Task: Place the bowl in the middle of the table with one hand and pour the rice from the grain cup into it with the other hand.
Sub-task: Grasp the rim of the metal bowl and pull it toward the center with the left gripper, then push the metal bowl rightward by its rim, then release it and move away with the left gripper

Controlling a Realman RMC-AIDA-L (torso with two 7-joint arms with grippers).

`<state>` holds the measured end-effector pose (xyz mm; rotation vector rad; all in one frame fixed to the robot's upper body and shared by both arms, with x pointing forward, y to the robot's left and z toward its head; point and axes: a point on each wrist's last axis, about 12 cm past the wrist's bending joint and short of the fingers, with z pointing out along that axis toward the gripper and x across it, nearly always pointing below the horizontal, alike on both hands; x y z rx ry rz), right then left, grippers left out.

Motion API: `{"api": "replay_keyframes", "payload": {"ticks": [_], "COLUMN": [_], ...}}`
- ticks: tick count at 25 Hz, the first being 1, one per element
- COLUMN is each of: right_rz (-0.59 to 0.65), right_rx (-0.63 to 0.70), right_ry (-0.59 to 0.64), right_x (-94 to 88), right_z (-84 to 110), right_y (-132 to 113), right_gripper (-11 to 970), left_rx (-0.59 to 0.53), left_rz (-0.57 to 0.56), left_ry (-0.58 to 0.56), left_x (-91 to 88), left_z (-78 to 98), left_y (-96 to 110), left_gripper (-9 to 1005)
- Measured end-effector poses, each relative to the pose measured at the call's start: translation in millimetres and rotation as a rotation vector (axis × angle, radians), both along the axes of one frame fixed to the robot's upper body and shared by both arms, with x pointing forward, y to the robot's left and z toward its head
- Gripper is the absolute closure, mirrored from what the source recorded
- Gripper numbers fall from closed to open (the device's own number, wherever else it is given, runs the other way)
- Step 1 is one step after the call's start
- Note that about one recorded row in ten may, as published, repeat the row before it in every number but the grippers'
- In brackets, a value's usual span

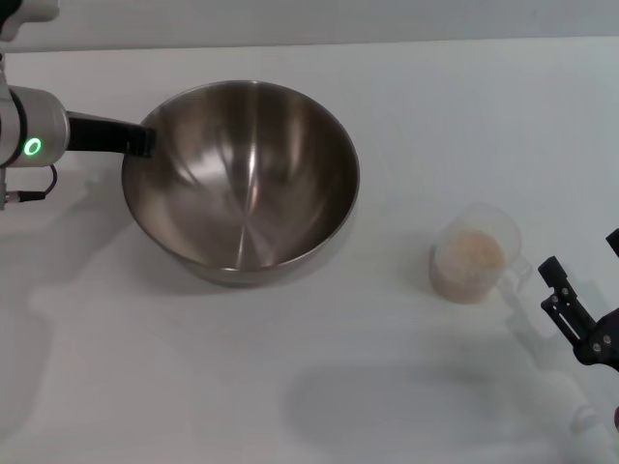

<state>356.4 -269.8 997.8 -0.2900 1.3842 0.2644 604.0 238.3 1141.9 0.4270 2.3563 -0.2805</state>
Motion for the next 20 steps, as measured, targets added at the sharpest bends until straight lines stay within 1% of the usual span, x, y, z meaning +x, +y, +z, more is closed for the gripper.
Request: {"api": "replay_keyframes", "payload": {"ticks": [5,6,9,12,17,20], "right_rz": [0.000,0.000,0.001,0.001,0.009,0.015], "right_rx": [0.000,0.000,0.000,0.001,-0.001,-0.004], "right_ry": [0.001,0.001,0.001,0.003,0.010,0.014], "right_x": [0.0,0.2,0.3,0.4,0.3,1.1], "right_z": [0.0,0.0,-0.1,-0.4,-1.2,-1.7], "right_y": [-0.1,-0.1,0.0,0.4,1.5,2.3], "right_gripper": [191,191,191,191,191,191], "left_rx": [-0.027,-0.063,-0.125,-0.167,-0.174,-0.207], "left_rz": [0.013,0.024,0.016,0.002,-0.017,-0.053], "left_ry": [0.024,0.050,0.075,0.084,0.108,0.124], "left_x": [1.1,2.4,1.8,-1.6,-9.5,-13.3], "left_z": [2.2,2.4,3.3,3.7,2.1,3.1], "left_y": [5.6,11.3,16.6,21.4,24.8,25.7], "left_gripper": [949,950,951,952,953,952]}}
